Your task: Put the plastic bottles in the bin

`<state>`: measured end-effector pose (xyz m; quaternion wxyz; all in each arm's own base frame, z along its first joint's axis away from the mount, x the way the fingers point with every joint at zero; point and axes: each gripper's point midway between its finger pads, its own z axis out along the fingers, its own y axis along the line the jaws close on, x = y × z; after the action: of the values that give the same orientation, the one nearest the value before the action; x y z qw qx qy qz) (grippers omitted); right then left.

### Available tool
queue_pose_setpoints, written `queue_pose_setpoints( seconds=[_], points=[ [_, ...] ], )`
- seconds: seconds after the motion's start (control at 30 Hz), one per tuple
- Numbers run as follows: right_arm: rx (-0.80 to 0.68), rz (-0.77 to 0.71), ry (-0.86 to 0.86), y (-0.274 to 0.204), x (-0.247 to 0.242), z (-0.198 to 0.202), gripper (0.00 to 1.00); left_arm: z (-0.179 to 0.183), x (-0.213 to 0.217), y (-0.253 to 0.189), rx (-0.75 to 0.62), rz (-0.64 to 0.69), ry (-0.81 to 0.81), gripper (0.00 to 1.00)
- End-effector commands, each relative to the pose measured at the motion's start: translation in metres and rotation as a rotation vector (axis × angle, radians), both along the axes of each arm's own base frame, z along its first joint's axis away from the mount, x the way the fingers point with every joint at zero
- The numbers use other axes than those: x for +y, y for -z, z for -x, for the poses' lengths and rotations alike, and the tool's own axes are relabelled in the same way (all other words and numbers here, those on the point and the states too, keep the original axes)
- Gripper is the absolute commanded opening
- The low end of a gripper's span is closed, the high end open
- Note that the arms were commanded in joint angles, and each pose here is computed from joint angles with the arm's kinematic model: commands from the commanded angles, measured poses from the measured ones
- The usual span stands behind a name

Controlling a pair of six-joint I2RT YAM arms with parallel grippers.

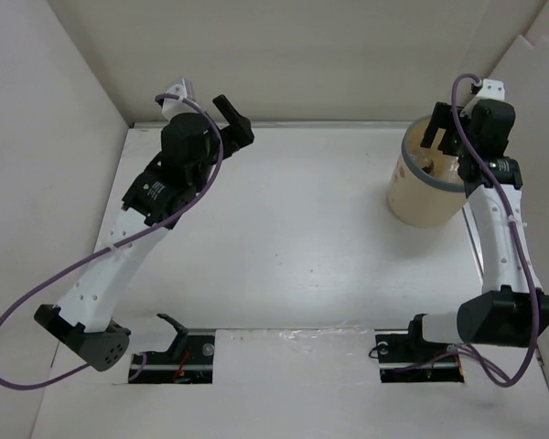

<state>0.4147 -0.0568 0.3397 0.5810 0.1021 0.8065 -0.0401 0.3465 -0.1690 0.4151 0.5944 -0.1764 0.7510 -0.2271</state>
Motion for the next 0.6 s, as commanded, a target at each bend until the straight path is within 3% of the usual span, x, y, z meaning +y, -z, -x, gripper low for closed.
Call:
queue_pose_setpoints(
  seconds=[0.0, 0.07, 0.3, 0.4, 0.57],
  points=[
    [-0.101, -0.050, -0.127, -0.054, 0.031, 0.014, 1.00, 0.000, 0.008, -0.004, -0.004, -0.106, -0.009, 1.00],
    [-0.128, -0.059, -0.244, -0.070, 0.071, 0.030, 1.00, -0.003, 0.013, -0.015, -0.011, -0.158, -0.023, 1.00],
    [-0.217, -0.059, -0.350, -0.120, 0.138, 0.115, 1.00, 0.025, 0.057, -0.045, -0.050, -0.243, -0.122, 1.00],
    [-0.230, -0.078, -0.335, -0.130, 0.138, 0.148, 1.00, 0.042, 0.087, -0.043, -0.026, -0.281, -0.226, 1.00],
    [-0.250, -0.081, -0.314, -0.138, 0.120, 0.190, 1.00, 0.089, 0.127, -0.060, -0.081, -0.221, -0.285, 1.00]
  ],
)
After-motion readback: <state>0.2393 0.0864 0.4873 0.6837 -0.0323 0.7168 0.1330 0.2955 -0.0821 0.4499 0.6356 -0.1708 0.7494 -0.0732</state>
